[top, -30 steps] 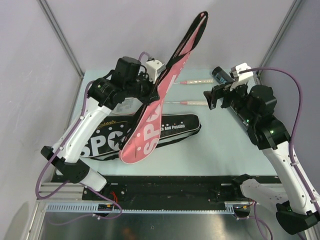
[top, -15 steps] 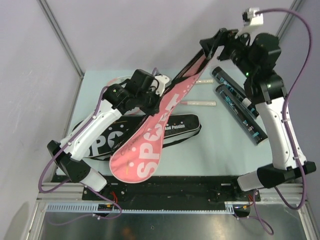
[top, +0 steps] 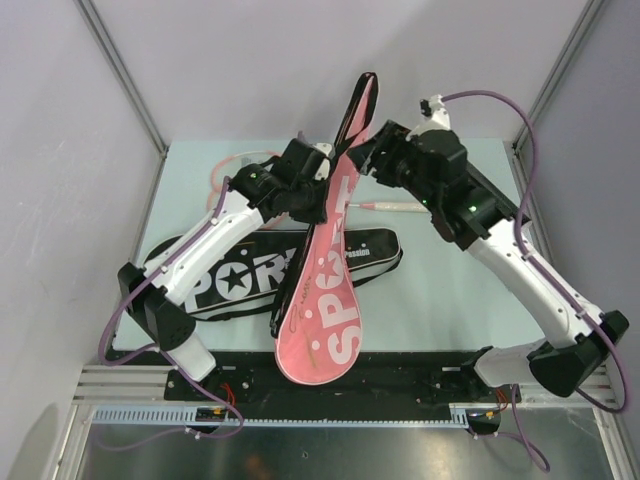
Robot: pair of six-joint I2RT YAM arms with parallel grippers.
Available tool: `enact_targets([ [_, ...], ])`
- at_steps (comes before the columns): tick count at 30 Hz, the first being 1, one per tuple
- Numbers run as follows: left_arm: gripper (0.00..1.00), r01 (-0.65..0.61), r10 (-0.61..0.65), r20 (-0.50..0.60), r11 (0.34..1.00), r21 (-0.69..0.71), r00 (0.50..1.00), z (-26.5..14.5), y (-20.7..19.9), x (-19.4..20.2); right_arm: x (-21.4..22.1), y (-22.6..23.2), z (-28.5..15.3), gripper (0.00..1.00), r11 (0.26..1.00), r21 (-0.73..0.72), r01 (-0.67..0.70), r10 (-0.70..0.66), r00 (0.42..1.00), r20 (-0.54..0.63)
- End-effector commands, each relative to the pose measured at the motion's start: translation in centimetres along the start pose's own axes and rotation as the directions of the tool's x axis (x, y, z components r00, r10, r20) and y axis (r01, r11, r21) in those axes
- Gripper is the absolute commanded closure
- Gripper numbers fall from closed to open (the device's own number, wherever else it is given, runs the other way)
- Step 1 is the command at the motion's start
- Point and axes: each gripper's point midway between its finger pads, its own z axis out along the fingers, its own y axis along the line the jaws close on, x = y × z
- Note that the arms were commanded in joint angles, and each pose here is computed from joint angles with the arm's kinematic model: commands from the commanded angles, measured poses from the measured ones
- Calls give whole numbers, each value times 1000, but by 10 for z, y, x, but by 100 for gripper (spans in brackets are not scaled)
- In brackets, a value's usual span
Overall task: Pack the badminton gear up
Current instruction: Open the racket bag at the center of the board.
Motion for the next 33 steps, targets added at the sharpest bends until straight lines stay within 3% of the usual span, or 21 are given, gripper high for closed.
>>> enact_targets([
  [1,100,58,-65,131,997,54,989,-22,-16,-33,9,6,23,45,998,-7,-65,65,997,38],
  [3,100,59,-67,133,996,59,989,-22,-17,-33,19,6,33,52,997,-9,-76,76,997,20],
  [13,100,39,-49,142,997,73,989,-24,-19,-34,49,2,61,54,998,2,-66,66,998,-18],
  [22,100,42,-50,156,998,53,986,-26,-15,-35,74,-7,71,61,998,65,-14,16,999,-36],
  [33,100,58,-66,178,997,52,982,-31,-13,-32,76,-2,74,94,997,48,63,-62,998,-21],
])
